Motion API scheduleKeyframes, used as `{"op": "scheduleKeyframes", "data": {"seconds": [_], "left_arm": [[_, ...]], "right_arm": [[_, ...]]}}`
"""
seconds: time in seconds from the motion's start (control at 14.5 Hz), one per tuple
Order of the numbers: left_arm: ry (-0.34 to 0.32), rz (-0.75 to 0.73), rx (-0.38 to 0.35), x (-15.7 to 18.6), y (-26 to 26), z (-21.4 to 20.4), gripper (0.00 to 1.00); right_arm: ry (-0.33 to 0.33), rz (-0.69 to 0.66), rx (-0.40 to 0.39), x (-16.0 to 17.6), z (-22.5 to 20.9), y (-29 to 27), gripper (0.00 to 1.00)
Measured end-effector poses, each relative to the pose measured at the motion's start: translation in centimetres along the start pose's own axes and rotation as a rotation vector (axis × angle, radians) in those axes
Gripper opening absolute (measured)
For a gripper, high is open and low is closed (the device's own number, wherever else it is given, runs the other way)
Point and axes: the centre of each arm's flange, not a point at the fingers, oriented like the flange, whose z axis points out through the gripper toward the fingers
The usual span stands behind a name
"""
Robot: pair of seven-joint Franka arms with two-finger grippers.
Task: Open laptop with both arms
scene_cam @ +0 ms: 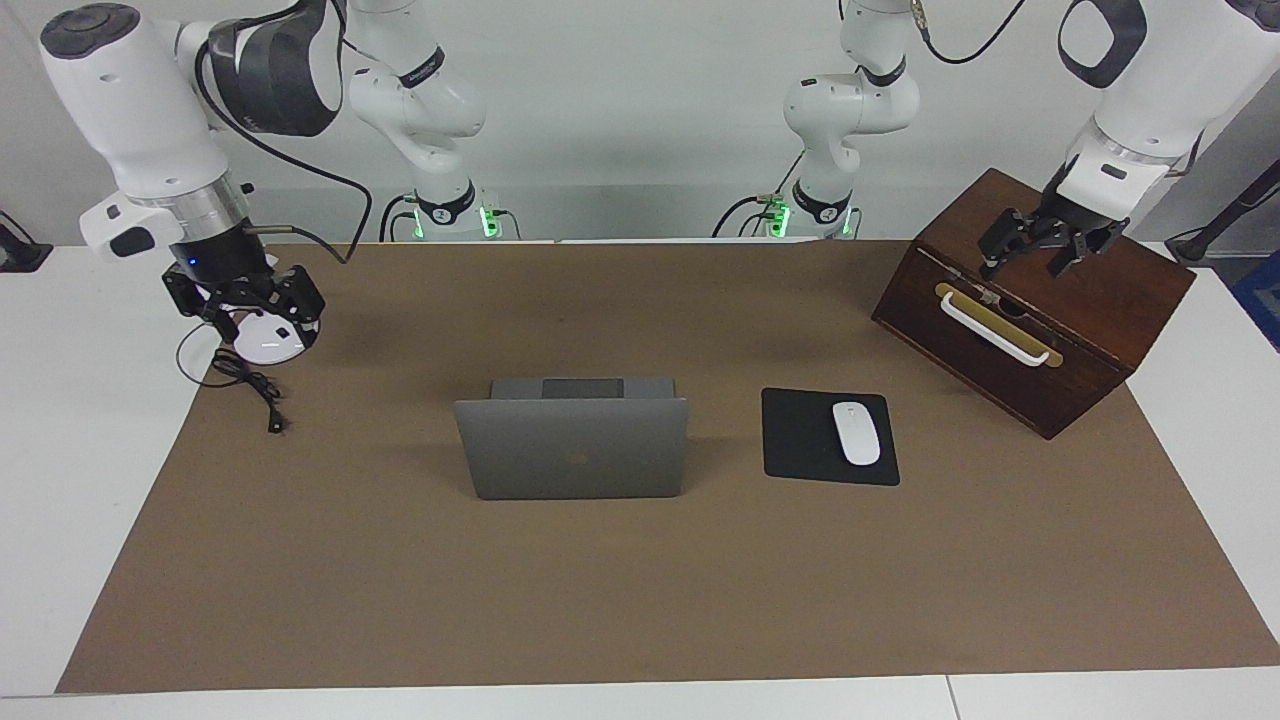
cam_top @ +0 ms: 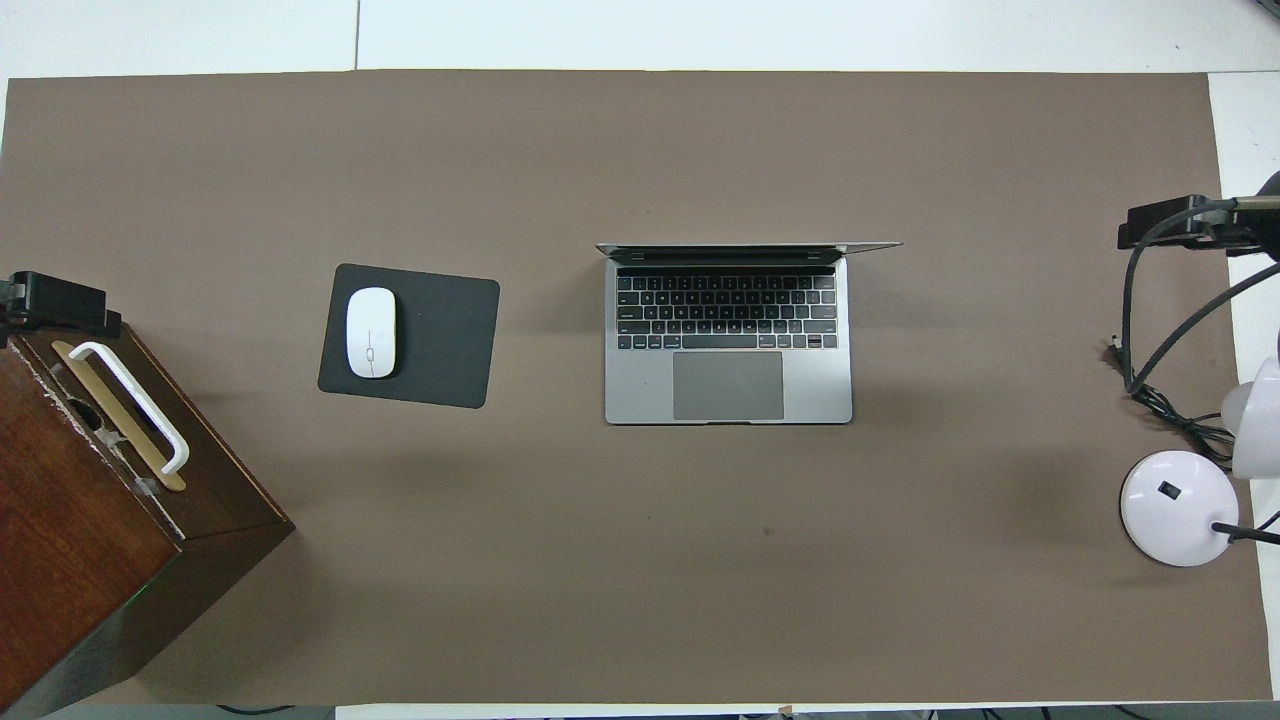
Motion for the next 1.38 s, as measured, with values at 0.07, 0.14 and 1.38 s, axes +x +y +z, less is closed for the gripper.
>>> {"op": "scheduleKeyframes", "data": {"seconds": [0.07,0.14,1.38], "left_arm": [[0.0,0.0,0.0,0.0,0.0,0.0,1.0],[0.0,0.0,0.0,0.0,0.0,0.0,1.0],[0.001,-0.003,0.0,0.0,-0.16,-0.01,1.0]], "right_arm": [[0.0,0.0,0.0,0.0,0.0,0.02,1.0],[0.001,0.001,0.0,0.01,0.0,0.06,1.0],[0.003,-0.004,0.001,0.03,-0.02,-0.27,1.0]]}}
